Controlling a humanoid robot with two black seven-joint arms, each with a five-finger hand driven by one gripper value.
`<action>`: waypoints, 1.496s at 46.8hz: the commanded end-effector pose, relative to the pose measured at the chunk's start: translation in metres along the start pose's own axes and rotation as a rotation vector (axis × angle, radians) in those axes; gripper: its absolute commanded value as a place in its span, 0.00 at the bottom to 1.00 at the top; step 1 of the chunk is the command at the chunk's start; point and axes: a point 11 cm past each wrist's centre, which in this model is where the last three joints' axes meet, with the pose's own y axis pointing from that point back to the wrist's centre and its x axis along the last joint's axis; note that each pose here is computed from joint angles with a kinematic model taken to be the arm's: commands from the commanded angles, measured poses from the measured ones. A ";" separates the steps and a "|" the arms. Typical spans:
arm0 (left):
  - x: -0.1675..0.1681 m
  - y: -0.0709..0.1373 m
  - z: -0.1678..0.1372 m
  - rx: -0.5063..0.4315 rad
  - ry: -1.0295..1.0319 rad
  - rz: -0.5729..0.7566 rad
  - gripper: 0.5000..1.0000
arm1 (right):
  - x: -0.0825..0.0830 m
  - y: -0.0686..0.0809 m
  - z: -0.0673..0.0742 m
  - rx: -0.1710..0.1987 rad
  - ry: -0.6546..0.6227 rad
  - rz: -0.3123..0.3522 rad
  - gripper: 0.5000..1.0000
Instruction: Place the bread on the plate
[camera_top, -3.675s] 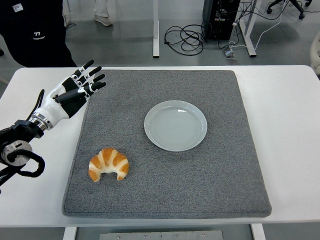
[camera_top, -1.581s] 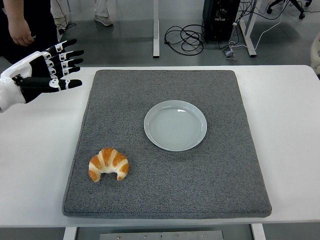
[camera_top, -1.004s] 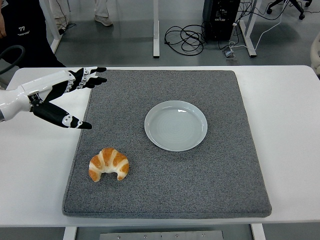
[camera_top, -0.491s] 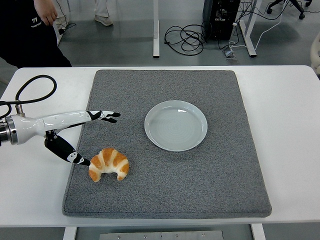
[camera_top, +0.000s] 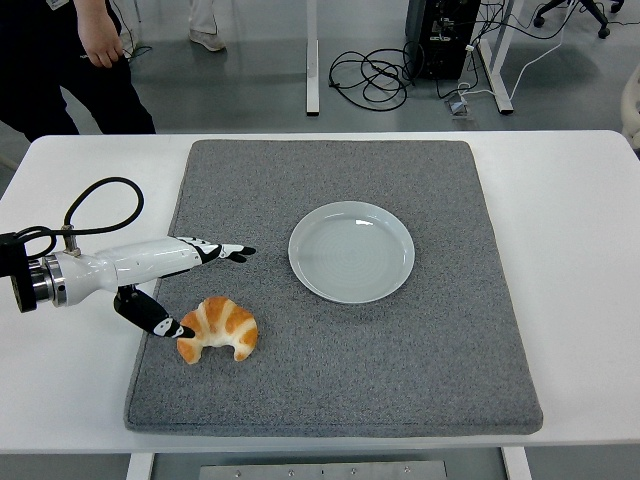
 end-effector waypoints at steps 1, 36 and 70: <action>-0.007 -0.006 0.000 -0.010 0.009 0.018 0.87 | 0.000 0.000 0.000 0.000 0.000 0.000 1.00; -0.040 -0.016 -0.006 -0.023 0.067 0.042 0.81 | 0.000 0.000 0.000 0.000 -0.001 0.000 1.00; -0.061 -0.018 -0.023 -0.022 0.083 0.066 0.51 | 0.000 0.000 0.000 0.000 -0.001 0.000 1.00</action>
